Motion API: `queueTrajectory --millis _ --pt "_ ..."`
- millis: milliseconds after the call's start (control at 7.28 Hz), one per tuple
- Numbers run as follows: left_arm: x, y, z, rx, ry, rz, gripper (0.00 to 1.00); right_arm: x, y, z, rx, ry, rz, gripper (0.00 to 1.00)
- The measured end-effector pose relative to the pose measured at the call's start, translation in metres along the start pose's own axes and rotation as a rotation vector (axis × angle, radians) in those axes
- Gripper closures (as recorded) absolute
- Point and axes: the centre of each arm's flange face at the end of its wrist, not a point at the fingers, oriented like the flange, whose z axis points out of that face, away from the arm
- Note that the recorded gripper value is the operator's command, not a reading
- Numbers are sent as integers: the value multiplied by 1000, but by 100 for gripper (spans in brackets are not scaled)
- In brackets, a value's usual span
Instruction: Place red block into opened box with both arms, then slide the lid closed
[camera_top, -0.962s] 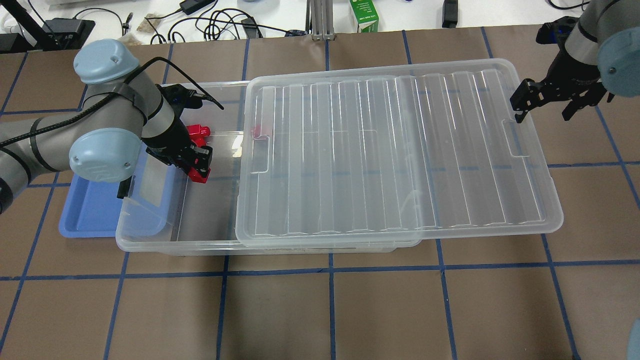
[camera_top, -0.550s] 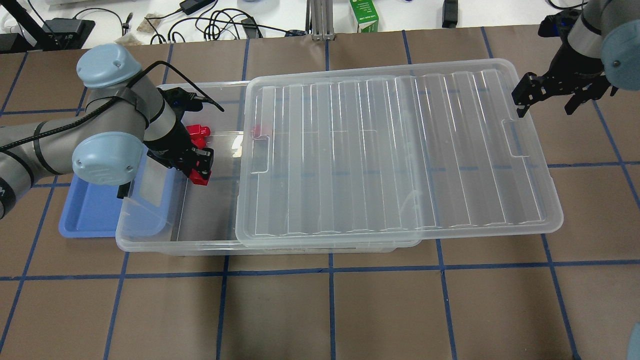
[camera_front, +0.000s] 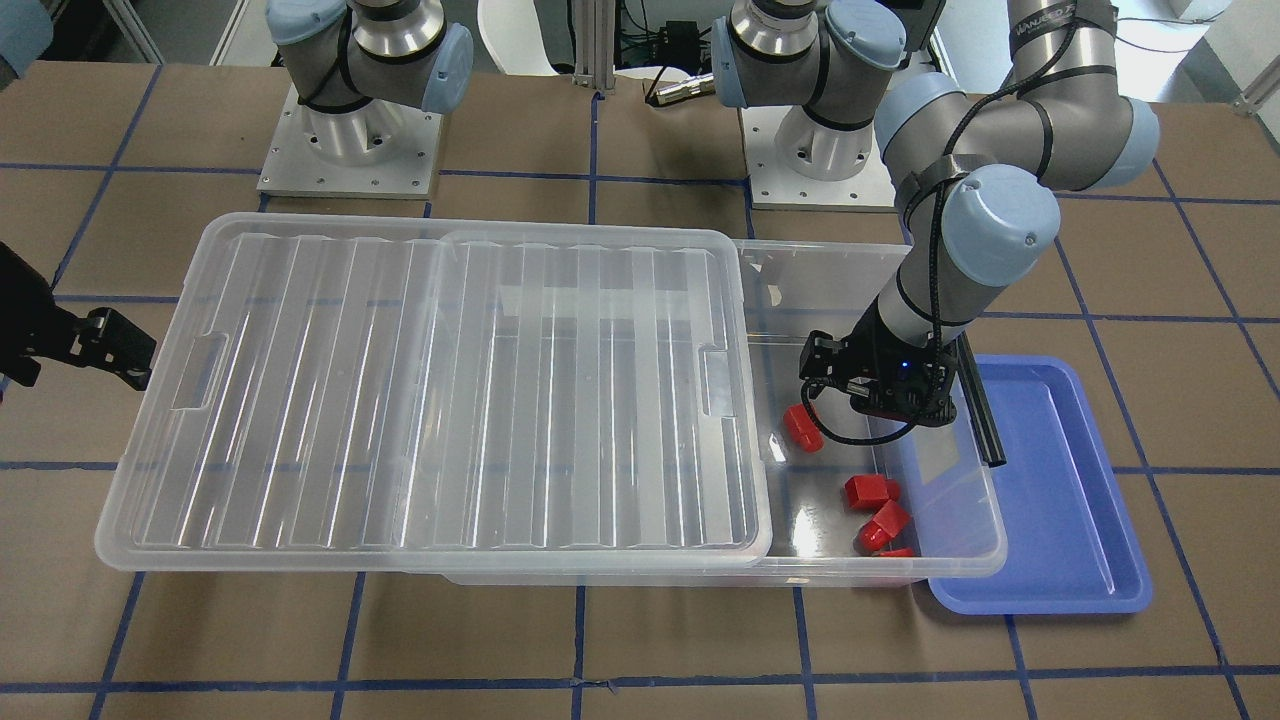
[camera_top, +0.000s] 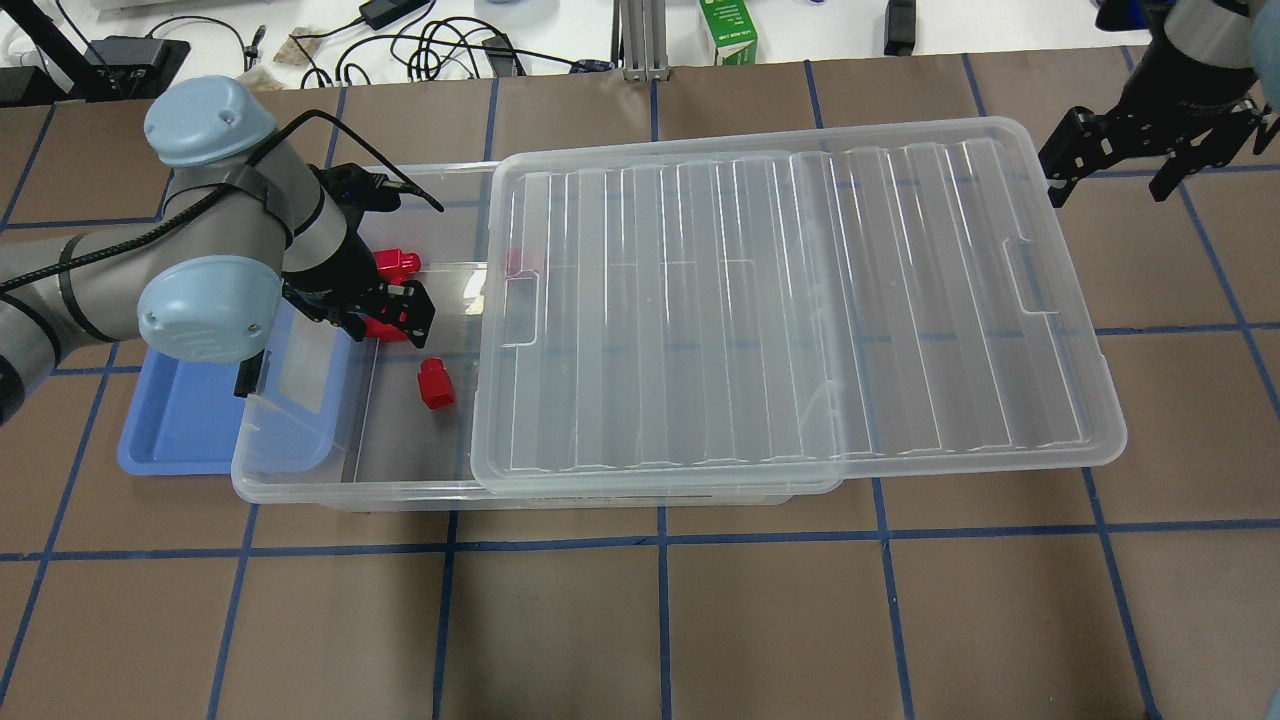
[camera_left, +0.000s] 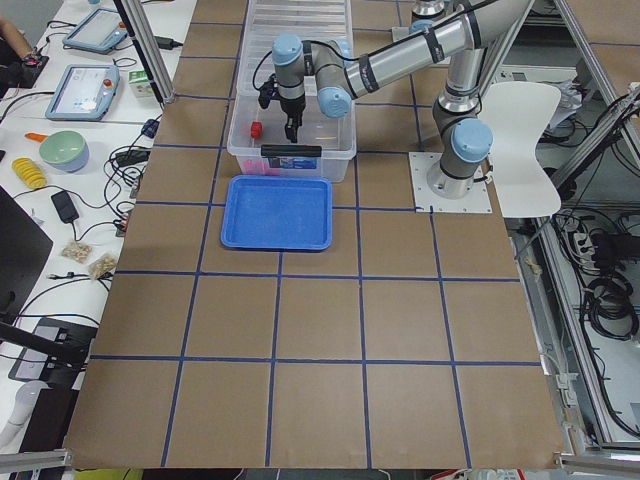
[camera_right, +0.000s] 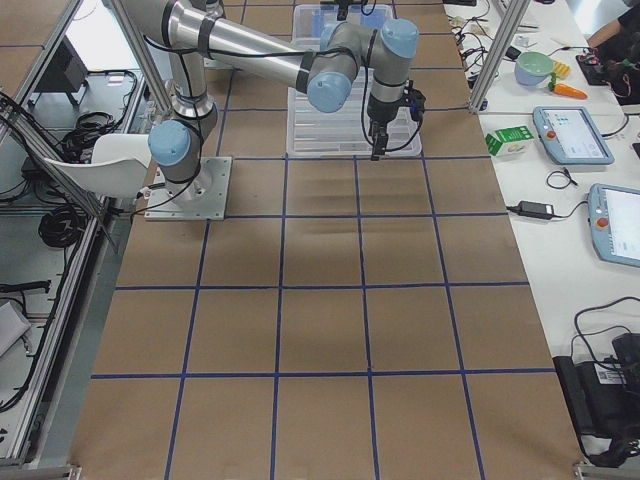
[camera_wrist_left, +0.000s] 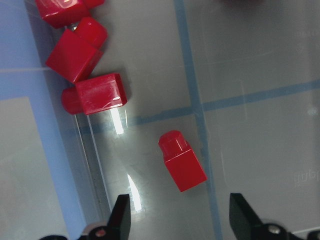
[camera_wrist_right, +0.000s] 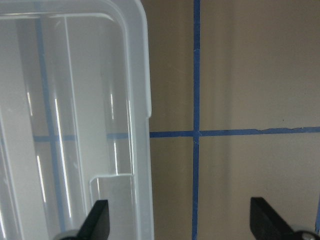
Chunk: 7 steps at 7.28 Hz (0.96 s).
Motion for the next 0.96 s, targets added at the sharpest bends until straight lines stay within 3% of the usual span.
queueTrajectory --millis 137,412,962 --pt "-1 -7 -23 26 -13 0 0 -2 9 -16 8 2 5 0" --pt "5 -20 -84 31 -17 -27 0 -2 20 -31 19 15 15 0" --pt "61 7 -210 65 -44 -20 0 32 9 0 -29 13 -36 0"
